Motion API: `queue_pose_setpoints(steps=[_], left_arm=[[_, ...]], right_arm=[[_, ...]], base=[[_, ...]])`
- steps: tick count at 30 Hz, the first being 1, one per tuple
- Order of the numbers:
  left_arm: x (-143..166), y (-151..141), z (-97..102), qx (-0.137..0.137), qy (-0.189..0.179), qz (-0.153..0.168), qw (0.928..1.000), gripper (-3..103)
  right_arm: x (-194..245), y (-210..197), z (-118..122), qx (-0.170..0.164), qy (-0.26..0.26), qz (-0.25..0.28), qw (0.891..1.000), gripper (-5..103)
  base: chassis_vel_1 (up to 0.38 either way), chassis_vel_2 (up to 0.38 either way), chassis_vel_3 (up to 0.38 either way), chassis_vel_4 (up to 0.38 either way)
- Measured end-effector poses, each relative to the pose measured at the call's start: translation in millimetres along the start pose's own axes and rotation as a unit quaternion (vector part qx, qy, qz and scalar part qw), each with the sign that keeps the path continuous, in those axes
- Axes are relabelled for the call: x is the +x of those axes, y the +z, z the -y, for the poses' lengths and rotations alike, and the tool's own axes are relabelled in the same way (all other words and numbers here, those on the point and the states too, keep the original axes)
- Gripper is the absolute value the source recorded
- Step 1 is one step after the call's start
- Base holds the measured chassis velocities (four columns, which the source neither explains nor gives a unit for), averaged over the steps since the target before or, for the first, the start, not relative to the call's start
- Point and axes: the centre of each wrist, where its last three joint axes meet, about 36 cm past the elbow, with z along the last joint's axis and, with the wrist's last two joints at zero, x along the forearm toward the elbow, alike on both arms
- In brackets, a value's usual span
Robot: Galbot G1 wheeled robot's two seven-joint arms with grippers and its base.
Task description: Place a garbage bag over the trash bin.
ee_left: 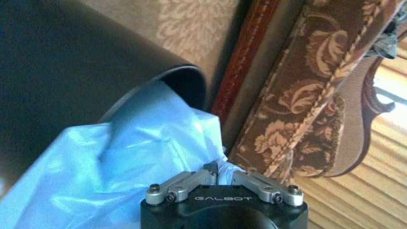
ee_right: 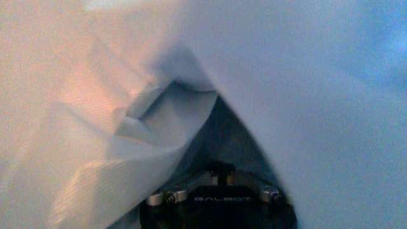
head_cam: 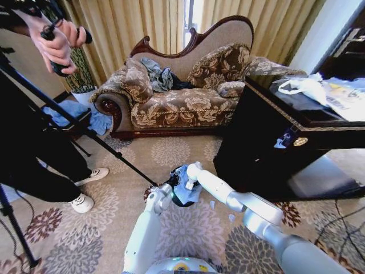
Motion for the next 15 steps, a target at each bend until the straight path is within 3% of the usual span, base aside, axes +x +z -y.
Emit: queue_pose_setpoints(steps=[5,15], left_arm=[[12.0,2.0,-9.5,0.005,-0.007,0.003,1.0000,0],[30.4,-10.2,3.7,0.034,0.012,0.014,0.9993,0]], right_arm=[[4.6,2.2,-1.1,-0.004,0.008,0.005,1.000,0],[20.7,2.6,13.1,-0.016,0.044,0.010,0.999,0]], base=[[0.000,0.000,0.000,0.000],[0.000,0.000,0.000,0.000]])
